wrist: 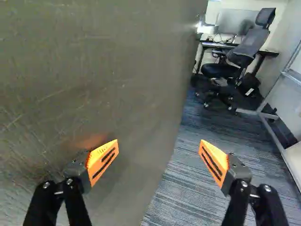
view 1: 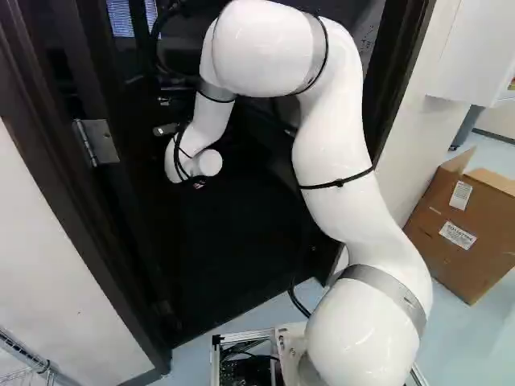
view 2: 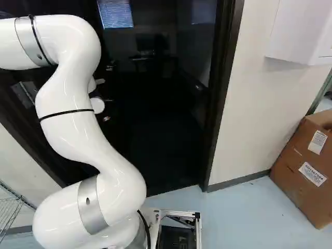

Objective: Open the door and move inside

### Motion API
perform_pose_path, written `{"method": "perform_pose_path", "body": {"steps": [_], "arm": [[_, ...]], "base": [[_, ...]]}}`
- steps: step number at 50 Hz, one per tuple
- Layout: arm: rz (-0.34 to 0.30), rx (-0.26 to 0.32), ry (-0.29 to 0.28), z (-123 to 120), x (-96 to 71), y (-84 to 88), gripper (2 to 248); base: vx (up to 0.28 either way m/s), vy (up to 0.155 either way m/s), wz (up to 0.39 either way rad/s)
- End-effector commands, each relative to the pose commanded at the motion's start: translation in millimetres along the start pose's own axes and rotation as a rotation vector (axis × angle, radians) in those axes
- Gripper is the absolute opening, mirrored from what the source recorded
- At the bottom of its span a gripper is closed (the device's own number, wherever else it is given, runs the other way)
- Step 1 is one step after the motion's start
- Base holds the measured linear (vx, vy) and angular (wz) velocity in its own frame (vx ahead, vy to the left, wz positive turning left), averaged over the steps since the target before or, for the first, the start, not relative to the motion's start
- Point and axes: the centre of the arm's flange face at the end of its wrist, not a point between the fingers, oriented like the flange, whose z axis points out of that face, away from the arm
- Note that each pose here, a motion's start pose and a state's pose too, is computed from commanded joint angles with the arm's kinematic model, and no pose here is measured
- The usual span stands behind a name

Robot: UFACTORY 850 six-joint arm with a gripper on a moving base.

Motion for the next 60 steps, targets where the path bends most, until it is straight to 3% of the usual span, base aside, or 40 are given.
{"method": "perform_pose_path", "body": {"steps": [32,60], "arm": [[-0.066,0.086,0.005,4,1.2,-23.8,247],[-0.069,0.088,0.003,2,0.9,-23.4,247]], "base": [[0.0,0.0,0.0],[0.0,0.0,0.0]]}}
